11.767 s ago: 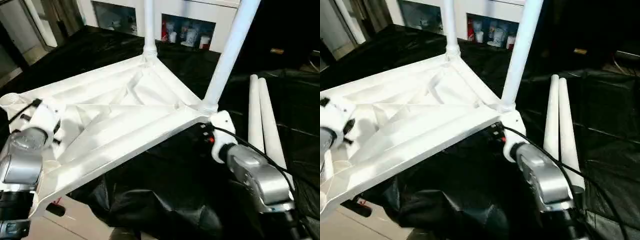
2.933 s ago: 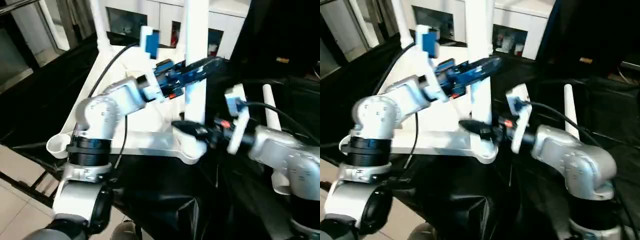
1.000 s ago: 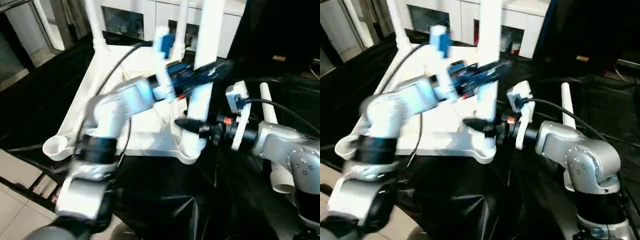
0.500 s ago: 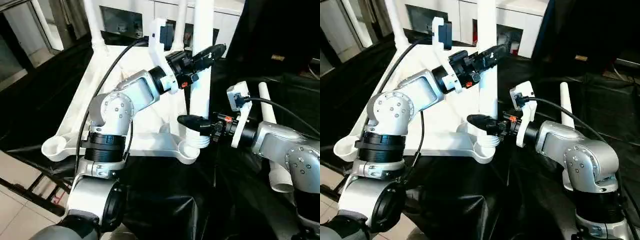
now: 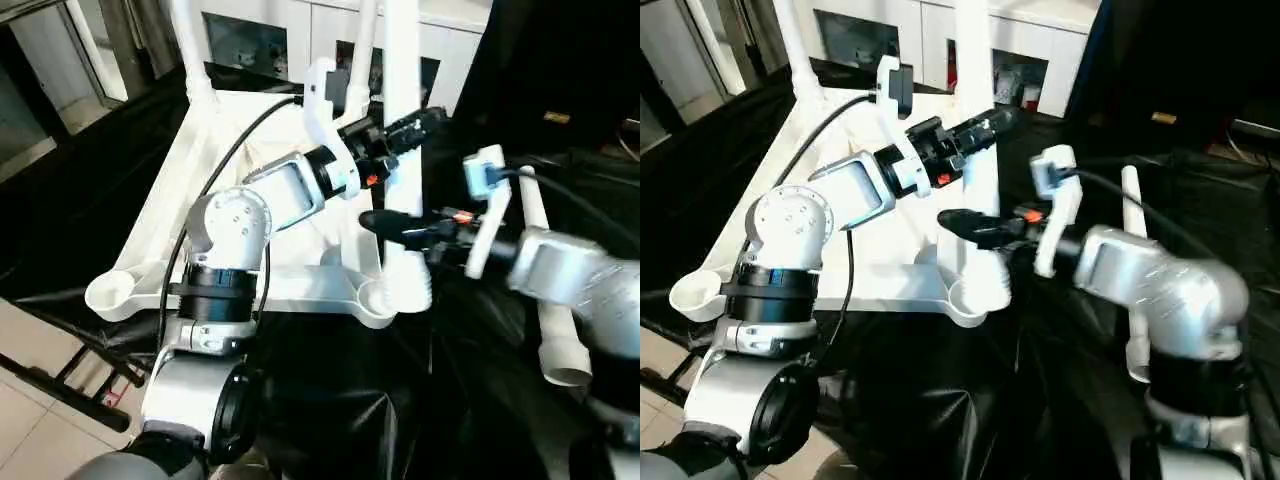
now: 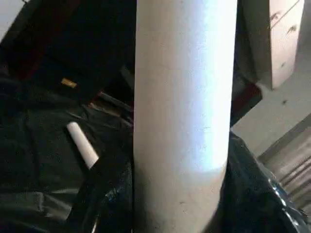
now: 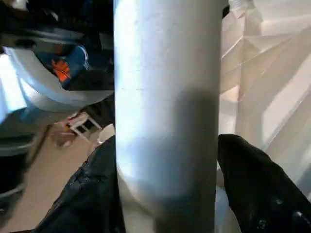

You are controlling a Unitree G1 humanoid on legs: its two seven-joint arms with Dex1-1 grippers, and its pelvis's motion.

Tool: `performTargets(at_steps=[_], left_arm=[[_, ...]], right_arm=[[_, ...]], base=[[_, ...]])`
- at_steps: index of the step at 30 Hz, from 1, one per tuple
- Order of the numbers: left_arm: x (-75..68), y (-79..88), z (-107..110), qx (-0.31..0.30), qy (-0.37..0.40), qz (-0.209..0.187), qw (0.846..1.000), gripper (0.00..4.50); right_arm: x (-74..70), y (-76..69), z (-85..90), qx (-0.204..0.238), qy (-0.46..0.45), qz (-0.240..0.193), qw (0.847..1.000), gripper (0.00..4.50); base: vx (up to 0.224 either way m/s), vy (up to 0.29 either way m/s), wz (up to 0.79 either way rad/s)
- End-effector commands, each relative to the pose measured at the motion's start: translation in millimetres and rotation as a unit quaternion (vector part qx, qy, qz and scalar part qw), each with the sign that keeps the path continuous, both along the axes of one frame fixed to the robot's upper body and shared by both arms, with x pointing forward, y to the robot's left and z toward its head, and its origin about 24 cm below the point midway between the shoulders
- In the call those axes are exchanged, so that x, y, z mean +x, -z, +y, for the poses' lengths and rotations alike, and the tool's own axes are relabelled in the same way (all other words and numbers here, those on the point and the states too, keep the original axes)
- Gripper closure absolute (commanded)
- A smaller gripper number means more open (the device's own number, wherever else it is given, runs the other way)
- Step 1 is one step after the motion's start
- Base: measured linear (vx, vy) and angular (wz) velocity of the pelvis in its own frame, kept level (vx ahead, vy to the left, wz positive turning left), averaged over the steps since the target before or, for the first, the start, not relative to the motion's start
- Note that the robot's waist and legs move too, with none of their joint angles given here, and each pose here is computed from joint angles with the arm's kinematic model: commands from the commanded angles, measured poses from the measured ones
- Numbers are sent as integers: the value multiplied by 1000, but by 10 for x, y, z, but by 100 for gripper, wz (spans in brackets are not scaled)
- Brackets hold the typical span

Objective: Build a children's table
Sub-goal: Pick table leg

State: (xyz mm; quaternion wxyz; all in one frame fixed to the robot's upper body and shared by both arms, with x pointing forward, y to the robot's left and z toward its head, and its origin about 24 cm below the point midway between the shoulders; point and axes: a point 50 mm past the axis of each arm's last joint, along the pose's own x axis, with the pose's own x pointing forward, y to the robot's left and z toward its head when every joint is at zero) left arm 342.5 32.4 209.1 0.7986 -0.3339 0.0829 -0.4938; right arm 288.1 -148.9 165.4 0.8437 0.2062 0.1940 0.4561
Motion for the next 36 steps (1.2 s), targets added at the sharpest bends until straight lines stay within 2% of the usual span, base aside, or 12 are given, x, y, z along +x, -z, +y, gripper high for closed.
performTargets(at_steps=[1, 12, 14, 18, 19, 22, 23, 27, 29, 30, 31, 36], left_arm=[[-9, -106, 8, -17, 11, -10, 1000, 267], [-29, -142, 20, -26, 31, -13, 999, 267], [-31, -145, 23, -25, 32, -14, 999, 267], [-43, -154, 24, -25, 36, -17, 999, 267], [-45, -157, 24, -24, 37, -18, 999, 267], [-44, -161, 24, -24, 37, -19, 999, 267], [-44, -162, 24, -22, 37, -20, 999, 267], [-42, -158, 23, -9, 33, -30, 999, 267], [-21, -145, 26, 19, 10, -43, 999, 267], [-25, -143, 25, 24, 8, -47, 999, 211], [-20, -133, 24, 44, -6, -57, 997, 197], [60, -60, 16, 116, -106, -63, 986, 187]], right_arm=[[-6, -33, -84, -2, 7, 7, 1000, 148], [-90, -19, -110, -40, -25, 42, 998, 148], [-94, -10, -108, -45, -26, 42, 998, 176], [-82, 15, -97, -53, -16, 42, 998, 188], [-78, 22, -86, -53, -13, 42, 998, 216], [-70, 38, -53, -58, -6, 34, 998, 230], [-59, 46, -34, -65, 2, 25, 998, 247], [-29, 43, 14, -72, 23, -5, 997, 259], [-19, 32, 102, -79, 40, -37, 995, 261], [-21, 32, 126, -82, 42, -43, 995, 261], [-18, 31, 167, -87, 50, -58, 993, 262], [36, 82, 314, -133, 98, -103, 981, 262]], base=[[0, 0, 0], [0, 0, 0], [0, 0, 0], [0, 0, 0], [0, 0, 0], [0, 0, 0], [0, 0, 0], [0, 0, 0], [0, 0, 0], [0, 0, 0], [0, 0, 0], [0, 0, 0]])
